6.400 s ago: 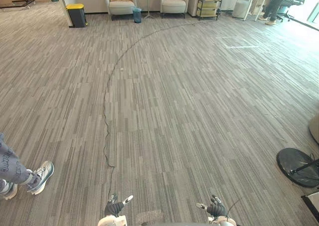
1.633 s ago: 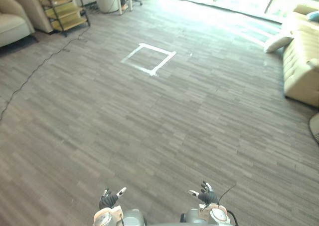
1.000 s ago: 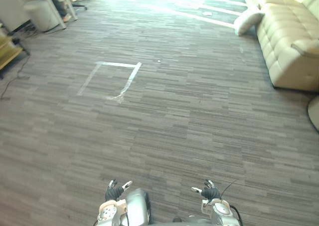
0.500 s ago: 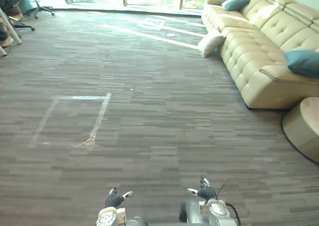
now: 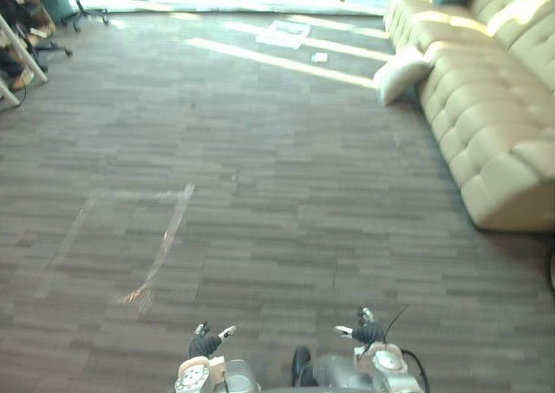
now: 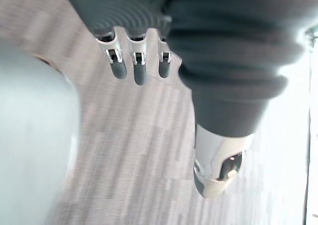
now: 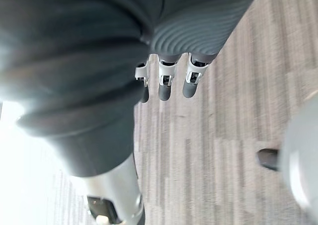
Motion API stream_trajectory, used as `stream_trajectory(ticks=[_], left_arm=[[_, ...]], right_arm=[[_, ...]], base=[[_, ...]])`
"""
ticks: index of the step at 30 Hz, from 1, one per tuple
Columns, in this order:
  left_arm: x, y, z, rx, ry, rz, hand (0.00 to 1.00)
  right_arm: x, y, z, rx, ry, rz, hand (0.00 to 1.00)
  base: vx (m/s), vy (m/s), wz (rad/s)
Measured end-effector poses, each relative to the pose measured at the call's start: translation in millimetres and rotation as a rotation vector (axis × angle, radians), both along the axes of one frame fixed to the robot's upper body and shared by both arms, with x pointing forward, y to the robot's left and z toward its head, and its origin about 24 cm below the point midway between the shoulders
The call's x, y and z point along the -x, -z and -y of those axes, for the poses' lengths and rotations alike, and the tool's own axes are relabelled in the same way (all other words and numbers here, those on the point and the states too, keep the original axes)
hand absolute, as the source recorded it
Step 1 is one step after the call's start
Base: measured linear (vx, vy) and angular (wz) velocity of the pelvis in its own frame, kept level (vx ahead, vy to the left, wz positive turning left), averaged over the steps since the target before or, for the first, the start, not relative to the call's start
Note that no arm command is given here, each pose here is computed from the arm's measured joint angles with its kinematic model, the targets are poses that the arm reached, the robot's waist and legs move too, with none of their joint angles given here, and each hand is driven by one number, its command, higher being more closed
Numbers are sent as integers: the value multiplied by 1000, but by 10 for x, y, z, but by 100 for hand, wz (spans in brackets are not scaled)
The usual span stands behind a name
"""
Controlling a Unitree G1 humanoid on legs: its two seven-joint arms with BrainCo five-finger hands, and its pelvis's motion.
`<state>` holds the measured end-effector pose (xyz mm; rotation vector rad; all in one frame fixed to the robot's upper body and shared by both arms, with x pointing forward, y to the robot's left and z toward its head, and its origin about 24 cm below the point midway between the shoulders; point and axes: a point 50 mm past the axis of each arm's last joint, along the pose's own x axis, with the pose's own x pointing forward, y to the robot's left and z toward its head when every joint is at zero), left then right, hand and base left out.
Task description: Pick up cushions and gather them together orderly.
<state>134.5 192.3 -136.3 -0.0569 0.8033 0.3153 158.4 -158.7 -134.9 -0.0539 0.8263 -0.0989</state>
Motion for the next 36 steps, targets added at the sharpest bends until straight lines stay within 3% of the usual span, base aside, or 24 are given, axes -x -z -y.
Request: stream_trajectory(ticks=[5,10,13,18,26,29,32,36], left_arm=[[3,3,95,15,11,12,0],[56,1,-57,-19,2,-1,0],[32,14,-126,-43,24,-29,0],[77,77,-6,-32,95,-79,0],[160,104,46,-15,84,-93,0],[201,114,154,42,-6,-80,0],[139,51,16,13,-32,-38,0],[33,-17,28,10,-27,25,0]], right_arm=[[96,49,105,35,3,-40,0],[214,110,17,12,7,-80,0],[164,88,-1,3,-2,-61,0],[20,-21,68,22,-7,27,0],[44,-12,165,42,1,9,0],[25,-52,280,74,-2,20,0],[21,-30,51,7,9,18,0],[-10,-19,21,-1,8,11,0]], base=[[521,130,-72],[721,301,-54],[614,264,-4],[674,153,19],[743,-108,54],[667,-203,14],[723,-195,-20],[575,-54,-81]])
